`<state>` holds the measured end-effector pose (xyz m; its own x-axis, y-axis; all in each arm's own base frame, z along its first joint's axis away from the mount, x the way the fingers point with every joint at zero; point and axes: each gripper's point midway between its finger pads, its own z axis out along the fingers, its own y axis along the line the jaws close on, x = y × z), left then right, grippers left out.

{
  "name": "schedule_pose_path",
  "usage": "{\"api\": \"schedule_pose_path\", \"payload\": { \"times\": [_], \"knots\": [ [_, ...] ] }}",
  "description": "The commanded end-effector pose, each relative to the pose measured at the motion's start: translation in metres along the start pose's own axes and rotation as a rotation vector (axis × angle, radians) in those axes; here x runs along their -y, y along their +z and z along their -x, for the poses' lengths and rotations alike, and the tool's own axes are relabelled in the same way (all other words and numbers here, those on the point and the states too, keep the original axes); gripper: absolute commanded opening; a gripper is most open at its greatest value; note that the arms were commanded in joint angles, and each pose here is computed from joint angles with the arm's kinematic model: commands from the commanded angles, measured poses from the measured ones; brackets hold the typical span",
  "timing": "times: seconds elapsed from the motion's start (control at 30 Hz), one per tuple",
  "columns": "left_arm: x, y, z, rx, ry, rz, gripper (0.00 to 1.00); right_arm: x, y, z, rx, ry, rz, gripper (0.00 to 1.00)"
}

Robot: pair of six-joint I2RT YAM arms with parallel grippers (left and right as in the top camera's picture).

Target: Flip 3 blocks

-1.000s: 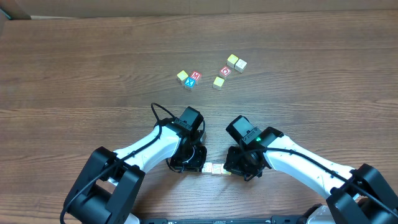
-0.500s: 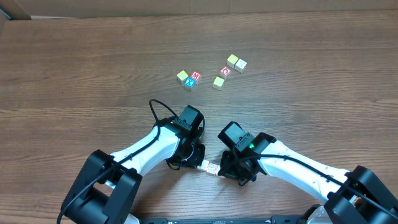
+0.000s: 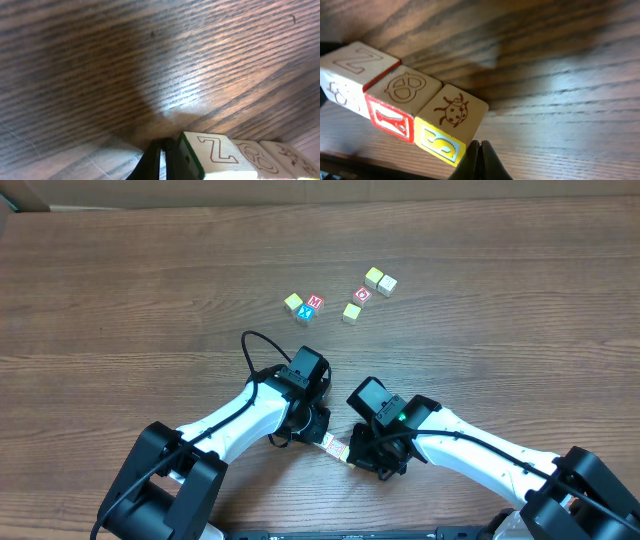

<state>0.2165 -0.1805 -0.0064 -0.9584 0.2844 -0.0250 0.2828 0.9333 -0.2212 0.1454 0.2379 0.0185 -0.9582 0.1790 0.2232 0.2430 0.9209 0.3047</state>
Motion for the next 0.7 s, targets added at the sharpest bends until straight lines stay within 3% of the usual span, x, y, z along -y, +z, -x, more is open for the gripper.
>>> {"api": "schedule_pose_path", "payload": {
  "times": [0.0, 0.67],
  "knots": [
    [-0.018, 0.021, -0.016, -0.063, 0.040, 0.078, 0.04, -0.024, -0.003, -0.007, -0.020, -0.032, 0.072, 0.04],
    [-0.019, 0.020, -0.026, -0.107, 0.079, 0.077, 0.04, -0.019, 0.002, -0.006, 0.011, 0.108, 0.040, 0.04]
  ]
}}
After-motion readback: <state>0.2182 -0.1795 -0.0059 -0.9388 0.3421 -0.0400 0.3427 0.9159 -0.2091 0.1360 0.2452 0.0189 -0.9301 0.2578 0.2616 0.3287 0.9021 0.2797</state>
